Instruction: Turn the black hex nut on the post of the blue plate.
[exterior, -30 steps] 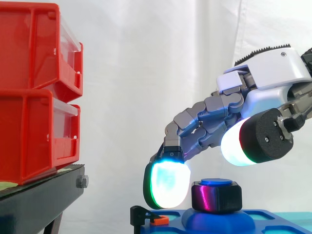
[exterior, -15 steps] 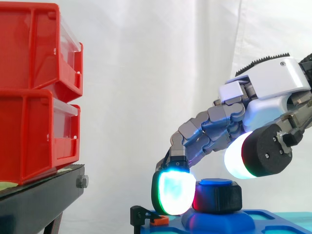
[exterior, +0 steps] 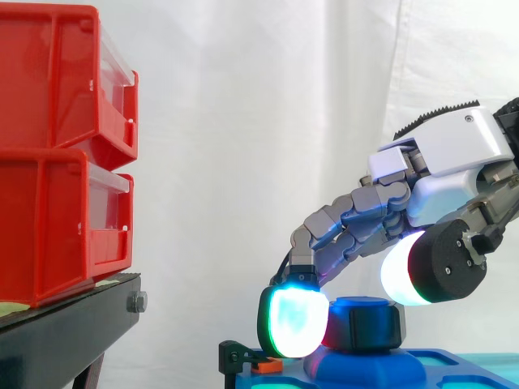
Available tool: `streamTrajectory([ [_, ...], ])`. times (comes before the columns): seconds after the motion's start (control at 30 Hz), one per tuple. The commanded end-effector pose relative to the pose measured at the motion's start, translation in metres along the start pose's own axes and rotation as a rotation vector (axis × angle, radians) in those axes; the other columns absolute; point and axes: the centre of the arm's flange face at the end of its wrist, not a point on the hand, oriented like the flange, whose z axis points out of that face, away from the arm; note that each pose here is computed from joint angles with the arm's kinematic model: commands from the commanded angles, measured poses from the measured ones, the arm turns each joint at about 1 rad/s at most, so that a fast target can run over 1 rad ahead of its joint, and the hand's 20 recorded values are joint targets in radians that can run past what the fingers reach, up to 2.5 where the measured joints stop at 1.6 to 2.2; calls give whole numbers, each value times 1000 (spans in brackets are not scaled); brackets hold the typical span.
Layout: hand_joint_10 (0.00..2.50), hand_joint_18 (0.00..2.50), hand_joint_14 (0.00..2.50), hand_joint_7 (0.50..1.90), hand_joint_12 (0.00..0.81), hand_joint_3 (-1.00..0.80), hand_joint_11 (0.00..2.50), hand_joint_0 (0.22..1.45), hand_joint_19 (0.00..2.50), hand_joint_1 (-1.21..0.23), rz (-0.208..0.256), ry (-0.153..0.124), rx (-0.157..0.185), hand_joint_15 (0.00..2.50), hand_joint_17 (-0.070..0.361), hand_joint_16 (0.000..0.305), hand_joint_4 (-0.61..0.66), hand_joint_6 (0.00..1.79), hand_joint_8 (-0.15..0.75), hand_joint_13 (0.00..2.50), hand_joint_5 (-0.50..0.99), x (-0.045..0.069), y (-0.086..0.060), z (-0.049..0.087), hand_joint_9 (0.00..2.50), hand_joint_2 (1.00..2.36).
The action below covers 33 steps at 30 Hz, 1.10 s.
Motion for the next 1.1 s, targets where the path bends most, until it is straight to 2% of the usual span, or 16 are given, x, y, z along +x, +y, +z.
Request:
streamTrajectory([
  [0.0, 0, 7, 0, 915, 366, -500, 1, 484, 83, -457, -6, 1, 1, 0, 128, 57, 219, 502, 250, 82, -183, -1, -3, -1, 319, 1000],
  [0.4, 0, 5, 0, 915, 366, -500, 0, 484, 82, -457, -9, -1, 0, 0, 128, 57, 221, 502, 250, 83, -182, -5, -10, -3, 319, 1000],
  [0.53, 0, 6, 0, 914, 366, -500, 0, 485, 77, -458, -13, 7, 1, 0, 128, 57, 218, 503, 250, 82, -183, -5, -13, -4, 319, 1000],
  [0.67, 0, 5, 0, 916, 366, -500, 0, 485, 84, -458, -15, -2, -1, 0, 128, 57, 220, 502, 250, 82, -183, -11, -15, -5, 321, 1000],
  [0.97, 0, 4, 0, 912, 366, -500, 1, 485, 90, -458, -24, 6, 5, 0, 128, 57, 219, 502, 250, 83, -183, -16, -19, -8, 323, 1000],
  [1.0, 1, 4, 0, 914, 366, -500, 0, 486, 87, -459, -22, 7, 15, 0, 127, 57, 219, 502, 251, 83, -183, -20, -24, -10, 322, 1000],
  [1.07, 0, 5, 0, 915, 366, -500, 1, 486, 75, -459, -21, 11, 18, 0, 127, 56, 221, 502, 251, 84, -183, -22, -26, -10, 322, 1000],
])
